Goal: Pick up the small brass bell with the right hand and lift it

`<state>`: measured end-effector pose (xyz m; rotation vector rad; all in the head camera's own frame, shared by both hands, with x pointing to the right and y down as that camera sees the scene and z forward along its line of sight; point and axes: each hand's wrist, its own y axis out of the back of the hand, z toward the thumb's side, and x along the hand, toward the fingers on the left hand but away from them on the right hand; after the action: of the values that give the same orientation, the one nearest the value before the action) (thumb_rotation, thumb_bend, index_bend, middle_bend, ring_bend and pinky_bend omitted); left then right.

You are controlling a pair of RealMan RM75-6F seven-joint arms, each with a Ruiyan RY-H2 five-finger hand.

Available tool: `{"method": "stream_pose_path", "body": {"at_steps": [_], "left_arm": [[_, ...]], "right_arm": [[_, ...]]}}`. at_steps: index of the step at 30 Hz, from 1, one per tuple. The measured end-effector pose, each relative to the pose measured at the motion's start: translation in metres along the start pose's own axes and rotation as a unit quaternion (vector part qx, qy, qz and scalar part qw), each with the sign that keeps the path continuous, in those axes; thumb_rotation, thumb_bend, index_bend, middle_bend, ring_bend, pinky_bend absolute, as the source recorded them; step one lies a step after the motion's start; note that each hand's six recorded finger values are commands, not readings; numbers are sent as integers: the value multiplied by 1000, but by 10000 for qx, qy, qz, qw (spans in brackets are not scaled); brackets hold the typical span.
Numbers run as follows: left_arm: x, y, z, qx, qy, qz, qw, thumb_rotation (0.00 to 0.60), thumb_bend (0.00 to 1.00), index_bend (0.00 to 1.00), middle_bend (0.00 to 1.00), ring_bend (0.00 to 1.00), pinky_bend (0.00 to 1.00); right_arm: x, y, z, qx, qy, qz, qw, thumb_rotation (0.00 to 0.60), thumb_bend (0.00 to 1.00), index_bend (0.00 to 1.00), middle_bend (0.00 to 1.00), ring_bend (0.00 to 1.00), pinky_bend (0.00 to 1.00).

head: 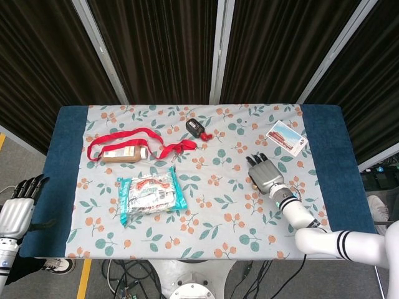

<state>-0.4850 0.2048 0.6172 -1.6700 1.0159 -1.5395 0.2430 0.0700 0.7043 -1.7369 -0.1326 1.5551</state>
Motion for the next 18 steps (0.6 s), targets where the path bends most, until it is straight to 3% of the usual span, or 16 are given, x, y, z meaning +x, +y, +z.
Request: {"method": "stream_pose_path", "body": {"at_steps": [4, 10, 18], "left_arm": [[0, 0, -1, -4, 3, 5, 10000, 599, 35, 8, 0, 0, 0], [0, 0, -1, -4, 8, 9, 10000, 600, 35, 8, 0, 0, 0], [-1, 0, -1, -7, 14, 10, 10000, 599, 35, 8, 0, 0, 0]], "right_arm": [[-1, 0, 1, -12, 2, -7, 10000, 600, 366, 705, 40, 0, 0], [-1, 1, 1, -22, 29, -29, 10000, 600, 227, 581, 24, 0, 0], [1, 2, 0, -32, 47, -39, 10000, 600, 173, 452, 3, 0, 0]]}}
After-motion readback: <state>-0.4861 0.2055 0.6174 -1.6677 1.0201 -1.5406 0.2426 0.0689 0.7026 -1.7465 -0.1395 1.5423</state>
